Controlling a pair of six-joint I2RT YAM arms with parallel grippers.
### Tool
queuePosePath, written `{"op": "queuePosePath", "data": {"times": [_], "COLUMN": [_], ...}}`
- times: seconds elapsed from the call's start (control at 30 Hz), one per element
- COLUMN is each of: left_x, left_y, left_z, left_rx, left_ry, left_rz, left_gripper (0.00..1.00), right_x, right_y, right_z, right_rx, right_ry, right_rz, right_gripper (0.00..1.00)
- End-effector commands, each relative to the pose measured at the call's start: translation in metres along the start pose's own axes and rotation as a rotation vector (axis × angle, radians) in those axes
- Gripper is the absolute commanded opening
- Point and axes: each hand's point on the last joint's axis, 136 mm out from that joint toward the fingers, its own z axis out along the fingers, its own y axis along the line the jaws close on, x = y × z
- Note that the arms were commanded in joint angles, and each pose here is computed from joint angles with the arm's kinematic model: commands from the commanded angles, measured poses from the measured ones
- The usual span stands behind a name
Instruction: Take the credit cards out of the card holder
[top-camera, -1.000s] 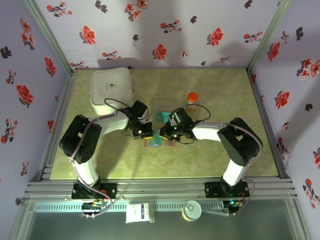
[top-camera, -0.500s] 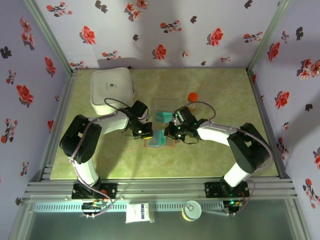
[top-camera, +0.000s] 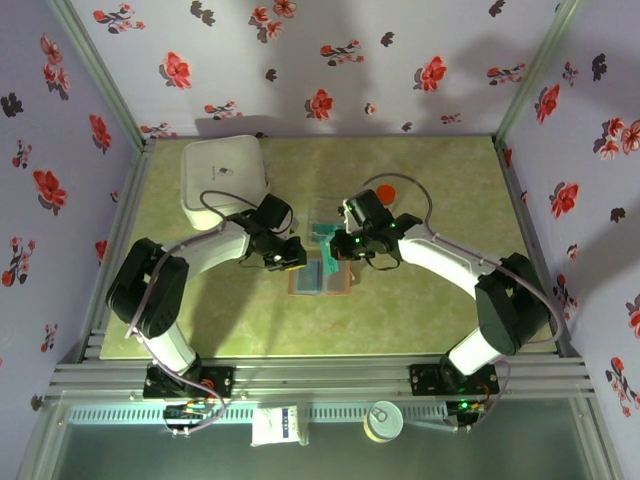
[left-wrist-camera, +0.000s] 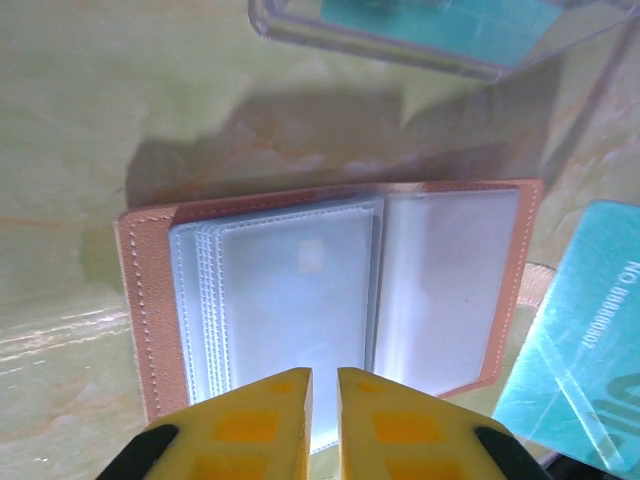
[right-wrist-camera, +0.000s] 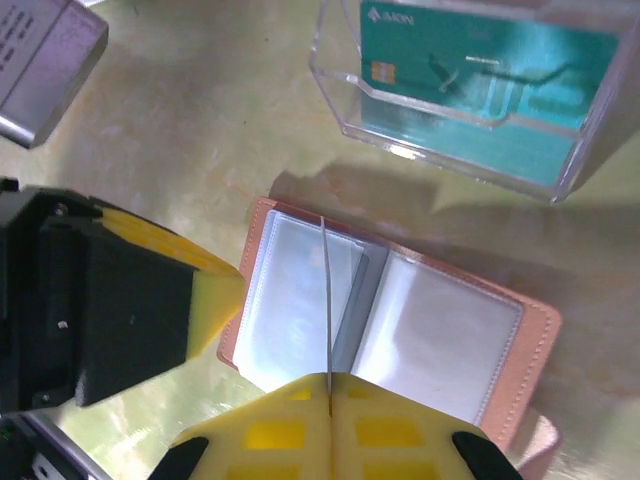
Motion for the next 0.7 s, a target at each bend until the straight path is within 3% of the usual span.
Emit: {"op": "queuePosePath", "data": {"times": [0.0, 0.3, 0.53, 0.67], "left_x": [-0.002, 0.000, 0.001, 0.001], "left_y": [0.011, 0.023, 0.030, 0.033], "left_z": [-0.008, -0.009, -0.010, -0.011], "left_rx": [-0.021, -0.028, -0.033, -0.035], "left_ry": [-0.030, -0.037, -0.039, -0.039], "left_rz": [-0.026, -0.041, -0.060, -0.068], "left_gripper": [0.14, 0.15, 0.15, 0.15], "right_x": [-0.005, -0.024, -0.034, -0.044], "right_y": [-0.005, -0.002, -0.005, -0.006], "right_z": [-0.016, -0.024, -0.014, -0.005], "right_rx": [0.081, 0.146, 0.141, 0.118], "right_ry": [0.015, 0.138, 0.276, 0.331], "right_rz": [-0.242, -0.750, -1.011, -1.068], "right_gripper": [0.06, 0.02, 0.00, 0.00]}}
